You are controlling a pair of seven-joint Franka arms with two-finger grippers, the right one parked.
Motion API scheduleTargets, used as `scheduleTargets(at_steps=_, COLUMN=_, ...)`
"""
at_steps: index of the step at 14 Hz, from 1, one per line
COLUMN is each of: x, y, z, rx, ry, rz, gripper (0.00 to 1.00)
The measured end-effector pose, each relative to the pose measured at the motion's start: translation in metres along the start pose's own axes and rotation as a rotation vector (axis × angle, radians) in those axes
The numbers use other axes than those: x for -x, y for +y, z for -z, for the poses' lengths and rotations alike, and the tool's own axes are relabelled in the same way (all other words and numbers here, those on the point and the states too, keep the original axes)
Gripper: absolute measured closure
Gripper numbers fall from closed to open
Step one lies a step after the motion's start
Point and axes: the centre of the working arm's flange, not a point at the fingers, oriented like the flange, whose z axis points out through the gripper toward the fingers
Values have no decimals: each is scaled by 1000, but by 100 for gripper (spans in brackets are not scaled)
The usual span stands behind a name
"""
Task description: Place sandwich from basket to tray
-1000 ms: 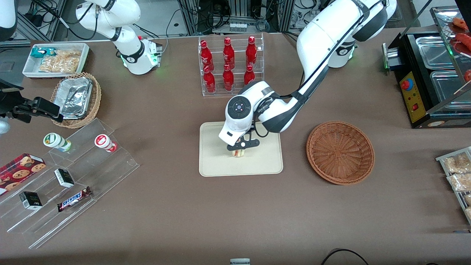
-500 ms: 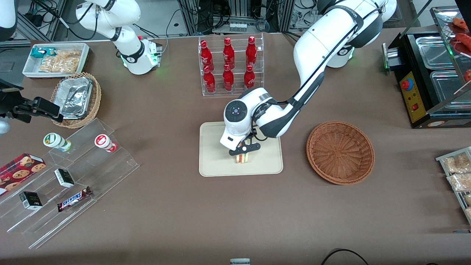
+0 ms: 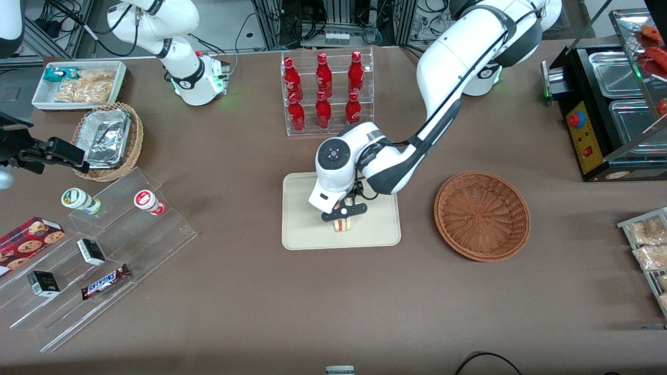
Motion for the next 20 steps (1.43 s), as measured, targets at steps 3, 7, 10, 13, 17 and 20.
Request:
scheduleTargets(at_steps=3, x=-18, y=-24, z=71, rx=-16, ry=52, rz=41, gripper=0)
scheduleTargets(at_steps=7, x=-61, y=-80, z=116, rx=-60, ry=71, rz=133, gripper=0)
scheduleTargets(at_steps=10, x=-93, y=-126, z=119, rx=-83, ry=66, rz=135, gripper=0)
scheduleTargets(at_steps=13, x=-115, y=-175, z=125, rx=-93, ry=39, rz=98, gripper=0)
scheduleTargets(at_steps=17, x=-123, y=-241, z=149, rx=-85, ry=1, rz=9, gripper=0)
scheduleTargets(at_steps=20, x=-117, y=-293, z=175, rx=-73, ry=-57, rz=-91, gripper=0)
